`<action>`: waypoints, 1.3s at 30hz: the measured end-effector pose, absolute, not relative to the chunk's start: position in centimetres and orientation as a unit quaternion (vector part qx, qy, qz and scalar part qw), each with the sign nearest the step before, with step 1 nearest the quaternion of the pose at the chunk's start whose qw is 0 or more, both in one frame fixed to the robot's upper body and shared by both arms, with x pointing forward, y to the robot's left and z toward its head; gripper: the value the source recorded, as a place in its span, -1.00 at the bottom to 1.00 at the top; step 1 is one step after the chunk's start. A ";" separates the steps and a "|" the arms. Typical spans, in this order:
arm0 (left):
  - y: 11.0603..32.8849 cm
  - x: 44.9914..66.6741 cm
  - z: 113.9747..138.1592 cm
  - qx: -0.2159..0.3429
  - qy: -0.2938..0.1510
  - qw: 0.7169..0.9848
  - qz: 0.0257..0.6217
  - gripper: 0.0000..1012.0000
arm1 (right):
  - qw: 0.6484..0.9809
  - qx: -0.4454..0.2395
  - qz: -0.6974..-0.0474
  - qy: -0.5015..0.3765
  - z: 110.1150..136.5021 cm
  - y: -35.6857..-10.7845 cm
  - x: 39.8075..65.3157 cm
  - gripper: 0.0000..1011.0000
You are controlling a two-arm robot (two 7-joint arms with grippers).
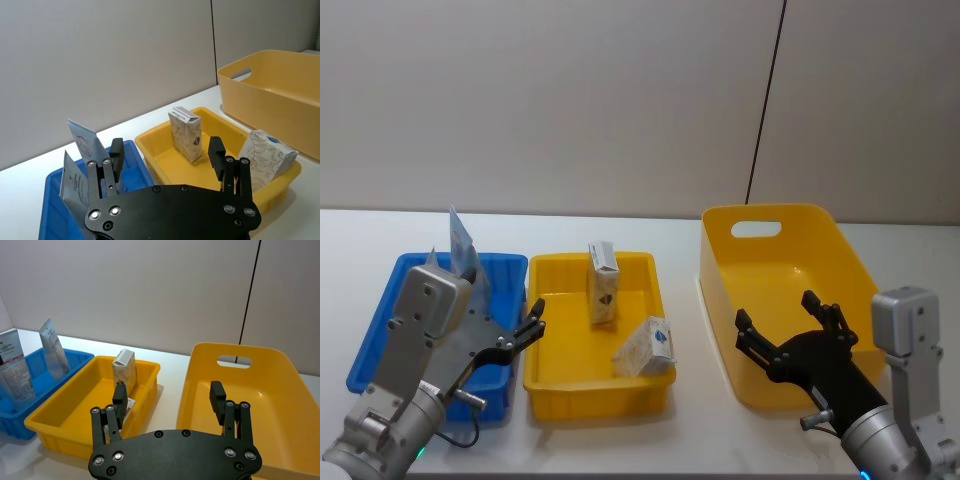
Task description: Bimanual collaborative sorting of washing and personal care products
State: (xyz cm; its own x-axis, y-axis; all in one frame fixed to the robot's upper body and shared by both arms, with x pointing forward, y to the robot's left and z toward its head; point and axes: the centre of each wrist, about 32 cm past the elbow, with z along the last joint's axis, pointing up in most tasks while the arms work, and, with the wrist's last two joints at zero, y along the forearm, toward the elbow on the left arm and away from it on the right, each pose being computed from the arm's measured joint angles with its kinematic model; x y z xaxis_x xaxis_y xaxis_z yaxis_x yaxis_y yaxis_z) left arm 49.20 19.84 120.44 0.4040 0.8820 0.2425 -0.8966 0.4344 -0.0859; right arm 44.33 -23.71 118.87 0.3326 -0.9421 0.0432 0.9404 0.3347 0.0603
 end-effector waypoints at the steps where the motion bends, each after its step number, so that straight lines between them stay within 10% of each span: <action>1: 19.8 49.2 120.4 0.029 -0.126 0.837 0.531 0.98 | 0.816 0.012 -0.577 -0.035 118.9 -23.7 44.3 0.99; 39: 19.8 49.2 120.4 0.029 -0.126 0.837 0.531 0.98 | 0.815 0.003 -0.579 -0.027 119.1 -22.2 44.7 0.99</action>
State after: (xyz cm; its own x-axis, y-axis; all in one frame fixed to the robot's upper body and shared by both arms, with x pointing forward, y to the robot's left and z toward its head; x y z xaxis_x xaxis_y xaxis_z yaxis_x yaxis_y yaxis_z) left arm 49.20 19.84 120.44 0.4040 0.8820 0.2425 -0.8967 0.4343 -0.0859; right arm 44.73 -22.22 119.11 0.3276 -0.9439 0.0409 0.9436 0.3291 0.0371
